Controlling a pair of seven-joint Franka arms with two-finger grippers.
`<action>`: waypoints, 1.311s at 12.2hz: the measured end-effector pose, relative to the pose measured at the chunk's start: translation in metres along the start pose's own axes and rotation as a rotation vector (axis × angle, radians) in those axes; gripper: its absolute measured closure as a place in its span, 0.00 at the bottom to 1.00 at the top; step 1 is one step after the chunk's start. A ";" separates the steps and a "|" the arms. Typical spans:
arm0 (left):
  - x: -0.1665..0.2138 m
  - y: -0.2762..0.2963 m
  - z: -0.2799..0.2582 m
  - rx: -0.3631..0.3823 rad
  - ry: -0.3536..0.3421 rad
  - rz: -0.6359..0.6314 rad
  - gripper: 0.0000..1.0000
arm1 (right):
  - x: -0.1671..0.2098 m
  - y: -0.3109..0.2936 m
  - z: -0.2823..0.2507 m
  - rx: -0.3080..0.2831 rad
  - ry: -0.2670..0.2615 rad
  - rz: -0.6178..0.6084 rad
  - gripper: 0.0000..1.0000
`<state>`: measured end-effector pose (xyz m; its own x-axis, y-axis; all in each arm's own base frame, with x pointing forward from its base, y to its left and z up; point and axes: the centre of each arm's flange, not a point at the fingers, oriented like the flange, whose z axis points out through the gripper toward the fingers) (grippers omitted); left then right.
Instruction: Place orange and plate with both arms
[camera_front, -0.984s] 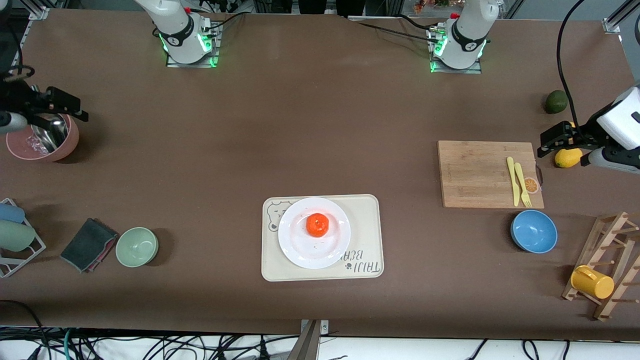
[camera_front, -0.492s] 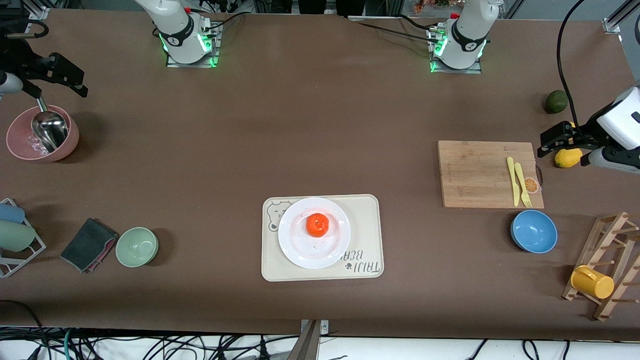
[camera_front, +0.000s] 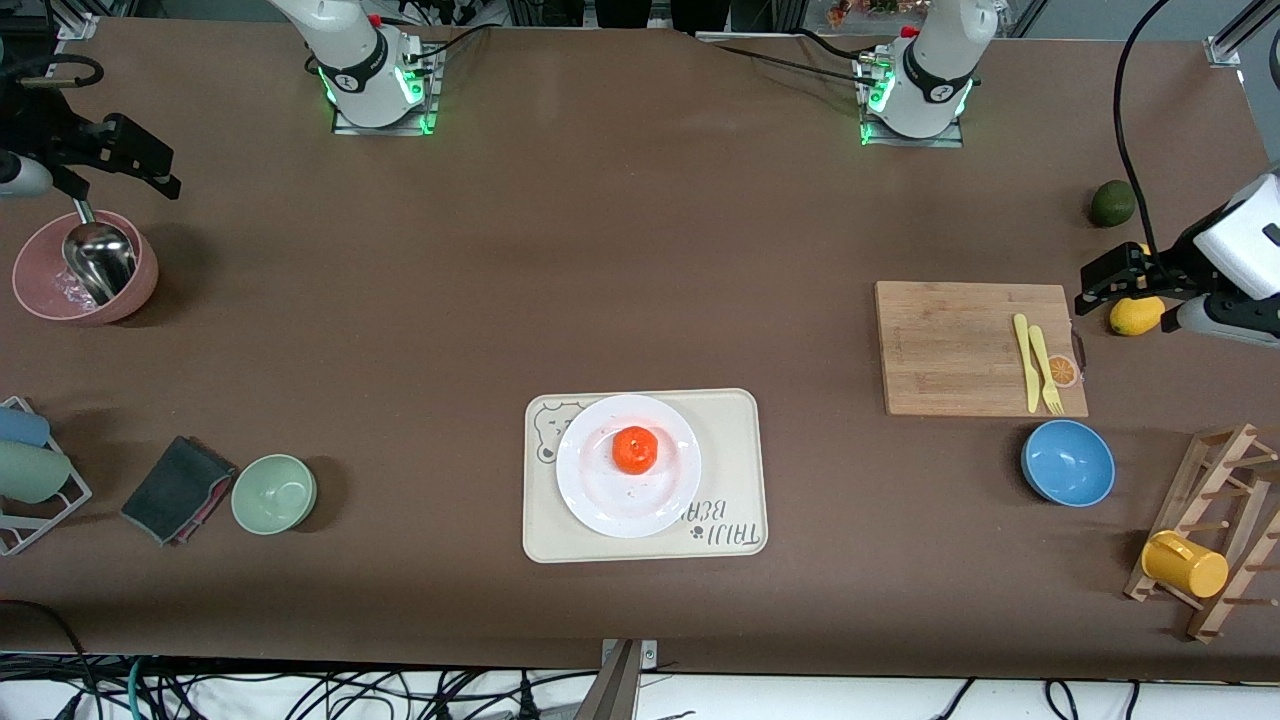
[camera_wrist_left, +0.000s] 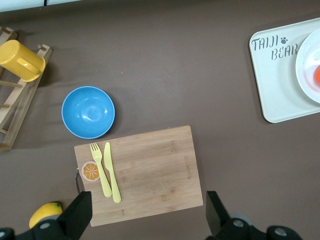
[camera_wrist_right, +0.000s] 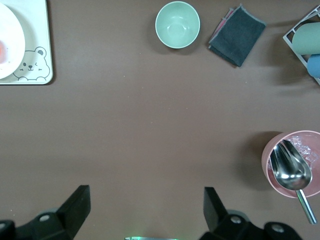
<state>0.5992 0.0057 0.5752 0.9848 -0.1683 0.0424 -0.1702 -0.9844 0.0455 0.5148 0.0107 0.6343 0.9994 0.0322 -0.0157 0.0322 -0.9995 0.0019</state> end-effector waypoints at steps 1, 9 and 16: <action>0.000 0.000 0.000 0.000 0.000 0.000 0.00 | 0.002 0.002 0.003 0.000 -0.005 0.004 0.00; 0.000 0.000 0.000 0.000 0.000 0.000 0.00 | 0.011 0.019 0.015 -0.006 -0.041 0.030 0.00; 0.000 0.000 0.000 0.000 0.000 0.000 0.00 | 0.012 0.017 0.011 -0.006 -0.037 0.026 0.00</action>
